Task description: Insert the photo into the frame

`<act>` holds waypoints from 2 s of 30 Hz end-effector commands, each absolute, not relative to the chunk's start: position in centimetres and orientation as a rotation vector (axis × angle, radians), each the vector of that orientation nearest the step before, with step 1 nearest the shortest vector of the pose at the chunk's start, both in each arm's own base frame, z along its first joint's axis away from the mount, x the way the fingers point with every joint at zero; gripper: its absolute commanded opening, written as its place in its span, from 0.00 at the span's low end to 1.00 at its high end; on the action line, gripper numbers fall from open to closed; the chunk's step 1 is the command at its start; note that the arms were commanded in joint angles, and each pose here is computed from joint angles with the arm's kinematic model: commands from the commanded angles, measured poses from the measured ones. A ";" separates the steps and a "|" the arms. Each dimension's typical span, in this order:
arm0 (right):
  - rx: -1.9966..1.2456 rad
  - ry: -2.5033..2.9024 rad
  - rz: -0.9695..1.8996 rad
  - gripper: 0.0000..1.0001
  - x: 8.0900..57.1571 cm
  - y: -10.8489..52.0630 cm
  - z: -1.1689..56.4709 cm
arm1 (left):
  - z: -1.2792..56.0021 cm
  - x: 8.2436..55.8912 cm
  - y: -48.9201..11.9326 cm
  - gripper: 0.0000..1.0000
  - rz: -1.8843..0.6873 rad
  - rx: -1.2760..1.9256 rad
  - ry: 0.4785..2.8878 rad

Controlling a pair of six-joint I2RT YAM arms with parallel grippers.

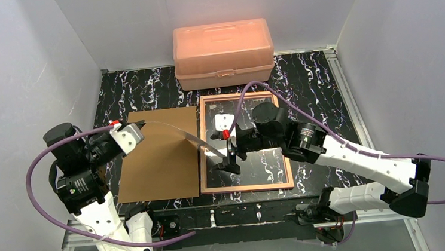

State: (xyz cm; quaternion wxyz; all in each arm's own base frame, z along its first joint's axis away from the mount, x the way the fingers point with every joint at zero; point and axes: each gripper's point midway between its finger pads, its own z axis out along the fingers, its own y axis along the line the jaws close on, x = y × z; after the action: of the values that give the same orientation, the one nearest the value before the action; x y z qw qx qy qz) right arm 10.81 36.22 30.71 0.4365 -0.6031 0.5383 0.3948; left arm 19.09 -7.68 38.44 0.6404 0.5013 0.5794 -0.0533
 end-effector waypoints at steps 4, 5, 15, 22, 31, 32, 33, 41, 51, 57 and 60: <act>-1.211 1.270 0.767 0.85 14.9 36.9 34.2 | 39.1 18.4 -8.4 0.00 -0.138 1.156 1.286; -1.194 1.273 0.751 0.80 15.2 37.0 34.2 | 39.1 18.4 -8.4 0.00 -0.138 1.156 1.286; -1.198 1.232 0.775 0.57 15.4 38.8 34.4 | 39.1 18.4 -8.4 0.00 -0.136 1.158 1.283; -1.211 1.238 0.786 0.44 15.1 39.6 34.0 | 39.1 18.5 -8.3 0.00 -0.129 1.153 1.283; -1.047 1.264 0.774 0.07 16.1 38.0 37.5 | 39.9 19.8 -7.4 0.09 -0.082 1.081 1.284; -1.028 1.264 0.780 0.02 16.1 37.7 38.1 | 40.1 20.2 -7.0 0.17 -0.074 1.047 1.299; -1.007 1.275 0.781 0.01 16.2 37.4 38.6 | 40.4 20.7 -6.7 0.24 -0.066 1.019 1.303; -0.919 1.384 0.831 0.01 16.2 36.7 41.0 | 42.2 24.9 -2.9 0.82 -0.075 0.686 1.442; -0.812 1.732 0.875 0.01 17.8 36.3 40.4 | 42.9 27.9 1.4 0.98 -0.119 0.235 1.626; -0.688 2.031 1.056 0.01 19.7 34.1 36.6 | 41.4 28.3 3.5 0.99 -0.077 0.082 1.713; -0.614 2.152 1.081 0.01 20.8 32.5 33.9 | 39.8 28.1 3.5 0.98 -0.069 0.104 1.739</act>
State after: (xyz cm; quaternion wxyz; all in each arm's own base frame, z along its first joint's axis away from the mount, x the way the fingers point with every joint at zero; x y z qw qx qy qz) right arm 22.00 34.07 36.66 0.4225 -0.2788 0.7768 0.3746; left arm 28.71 2.98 41.07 0.6570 0.0695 0.7496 -0.0393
